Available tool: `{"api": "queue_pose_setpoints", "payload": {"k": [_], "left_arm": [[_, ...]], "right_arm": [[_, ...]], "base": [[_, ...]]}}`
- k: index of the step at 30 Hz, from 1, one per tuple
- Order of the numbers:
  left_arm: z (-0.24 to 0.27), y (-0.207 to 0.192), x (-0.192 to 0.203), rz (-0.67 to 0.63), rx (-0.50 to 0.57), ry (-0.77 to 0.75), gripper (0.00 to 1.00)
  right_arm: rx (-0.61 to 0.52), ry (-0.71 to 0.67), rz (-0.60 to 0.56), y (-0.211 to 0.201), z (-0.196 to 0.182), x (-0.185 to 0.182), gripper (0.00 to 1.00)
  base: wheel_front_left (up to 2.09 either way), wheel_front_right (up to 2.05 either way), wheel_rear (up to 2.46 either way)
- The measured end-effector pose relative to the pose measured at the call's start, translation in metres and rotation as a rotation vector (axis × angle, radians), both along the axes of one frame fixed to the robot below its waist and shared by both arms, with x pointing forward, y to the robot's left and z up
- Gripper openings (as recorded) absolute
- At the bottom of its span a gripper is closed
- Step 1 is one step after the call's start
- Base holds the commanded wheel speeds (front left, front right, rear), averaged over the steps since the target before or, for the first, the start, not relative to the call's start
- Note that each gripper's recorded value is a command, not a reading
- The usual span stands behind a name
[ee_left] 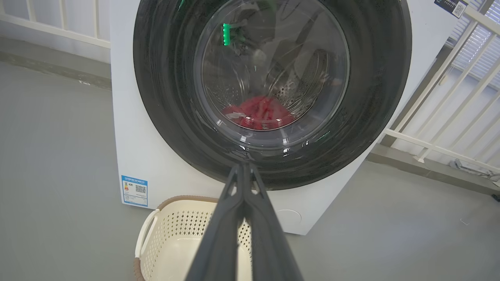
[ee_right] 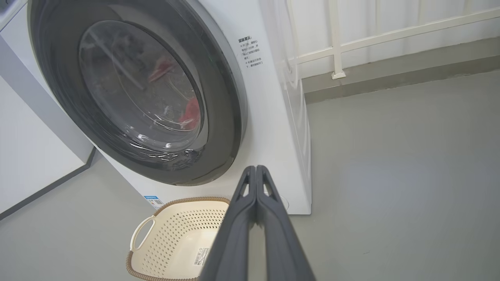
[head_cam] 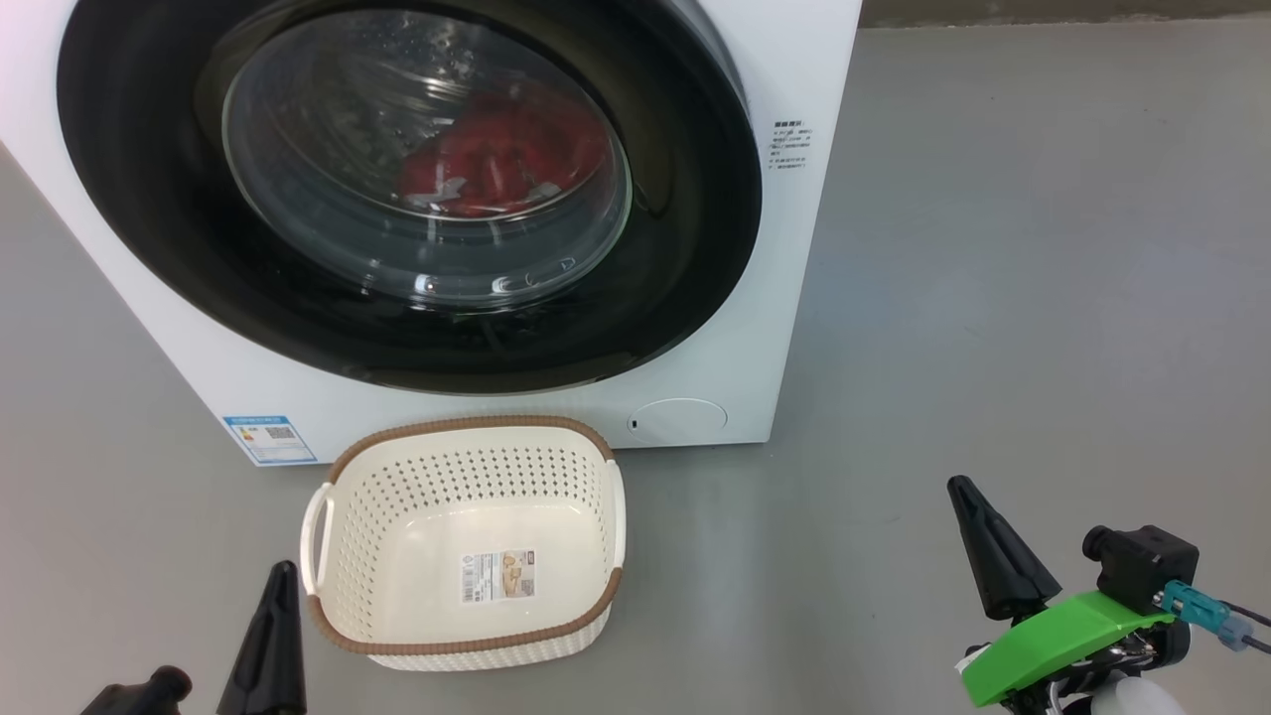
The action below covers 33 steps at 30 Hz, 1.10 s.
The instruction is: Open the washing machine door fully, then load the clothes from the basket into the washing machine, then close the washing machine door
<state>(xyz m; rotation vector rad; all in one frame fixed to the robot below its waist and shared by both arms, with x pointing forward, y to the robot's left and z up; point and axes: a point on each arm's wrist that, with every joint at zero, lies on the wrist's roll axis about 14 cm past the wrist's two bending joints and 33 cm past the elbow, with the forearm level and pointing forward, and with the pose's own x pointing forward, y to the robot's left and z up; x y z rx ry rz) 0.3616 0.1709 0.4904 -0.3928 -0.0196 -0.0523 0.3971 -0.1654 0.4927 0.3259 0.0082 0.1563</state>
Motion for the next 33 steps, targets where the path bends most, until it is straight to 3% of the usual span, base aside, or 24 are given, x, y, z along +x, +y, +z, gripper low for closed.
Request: {"api": "queue_pose_setpoints", "payload": {"k": [33], "left_arm": [[-0.011, 0.009, 0.002, 0.046, -0.332, 0.081, 0.00]], "right_arm": [[0.342, 0.068, -0.095, -0.017, 0.001, 0.002, 0.00]], "base": [[0.00, 0.00, 0.00]]}}
